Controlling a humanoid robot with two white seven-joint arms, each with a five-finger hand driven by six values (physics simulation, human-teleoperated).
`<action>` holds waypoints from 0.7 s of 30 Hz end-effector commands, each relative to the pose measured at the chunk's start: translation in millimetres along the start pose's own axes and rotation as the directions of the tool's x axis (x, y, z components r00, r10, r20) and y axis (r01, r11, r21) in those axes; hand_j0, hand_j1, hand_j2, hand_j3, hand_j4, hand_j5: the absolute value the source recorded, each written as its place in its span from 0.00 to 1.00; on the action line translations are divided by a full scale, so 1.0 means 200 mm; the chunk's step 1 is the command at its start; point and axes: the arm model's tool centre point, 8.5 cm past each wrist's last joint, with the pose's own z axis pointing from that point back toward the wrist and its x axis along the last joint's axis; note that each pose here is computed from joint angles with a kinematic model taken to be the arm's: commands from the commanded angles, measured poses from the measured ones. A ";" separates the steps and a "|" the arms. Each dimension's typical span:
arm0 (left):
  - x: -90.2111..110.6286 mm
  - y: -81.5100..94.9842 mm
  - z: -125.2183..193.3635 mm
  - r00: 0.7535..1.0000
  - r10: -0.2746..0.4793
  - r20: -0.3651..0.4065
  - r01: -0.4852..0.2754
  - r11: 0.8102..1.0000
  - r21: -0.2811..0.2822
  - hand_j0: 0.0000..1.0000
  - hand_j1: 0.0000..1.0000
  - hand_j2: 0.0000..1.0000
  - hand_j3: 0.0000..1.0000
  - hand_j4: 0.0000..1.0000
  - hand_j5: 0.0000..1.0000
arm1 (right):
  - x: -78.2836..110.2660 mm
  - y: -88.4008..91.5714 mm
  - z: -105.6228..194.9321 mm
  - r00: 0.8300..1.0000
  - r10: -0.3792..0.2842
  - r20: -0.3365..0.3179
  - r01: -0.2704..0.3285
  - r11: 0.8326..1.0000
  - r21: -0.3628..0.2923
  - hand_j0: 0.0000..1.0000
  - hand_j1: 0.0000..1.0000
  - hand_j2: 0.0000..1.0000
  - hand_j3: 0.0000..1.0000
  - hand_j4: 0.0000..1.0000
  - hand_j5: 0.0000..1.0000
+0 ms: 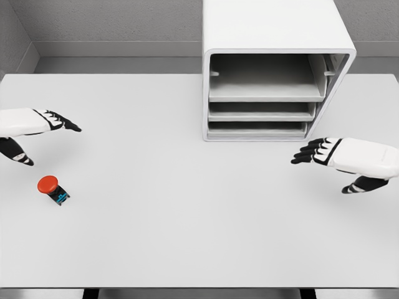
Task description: Slide open multi-storey tabletop storage cabinets and put open load switch and slide close multi-storey tabletop storage cabinets
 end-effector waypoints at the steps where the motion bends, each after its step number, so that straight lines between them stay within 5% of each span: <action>1: -0.01 0.00 0.01 1.000 0.004 -0.006 -0.004 1.000 0.001 1.00 1.00 1.00 1.00 1.00 1.00 | 0.00 0.01 -0.01 1.000 0.001 -0.004 -0.001 1.000 0.006 1.00 1.00 1.00 1.00 1.00 1.00; 8: 0.02 -0.07 0.01 1.000 0.006 0.006 -0.006 0.999 -0.049 1.00 1.00 1.00 1.00 1.00 1.00 | -0.02 -0.12 -0.03 0.998 0.061 -0.012 -0.062 0.997 -0.048 1.00 1.00 1.00 1.00 1.00 1.00; 11: 0.04 -0.11 0.10 1.000 -0.022 -0.004 0.021 0.994 -0.111 1.00 1.00 1.00 1.00 1.00 1.00 | 0.02 -0.19 -0.18 0.994 0.096 0.056 -0.093 0.994 -0.052 1.00 1.00 1.00 1.00 1.00 1.00; 19: 0.14 -0.22 0.04 0.998 -0.018 0.063 0.029 0.983 -0.179 1.00 1.00 1.00 1.00 1.00 1.00 | -0.07 -0.35 -0.30 0.990 -0.050 -0.129 0.037 0.994 -0.105 1.00 1.00 1.00 1.00 1.00 1.00; 21: 0.14 -0.23 0.04 0.998 -0.019 0.064 0.030 0.983 -0.180 1.00 1.00 1.00 1.00 1.00 1.00 | -0.07 -0.40 -0.32 0.991 -0.045 -0.127 0.029 0.992 -0.125 1.00 1.00 1.00 1.00 1.00 1.00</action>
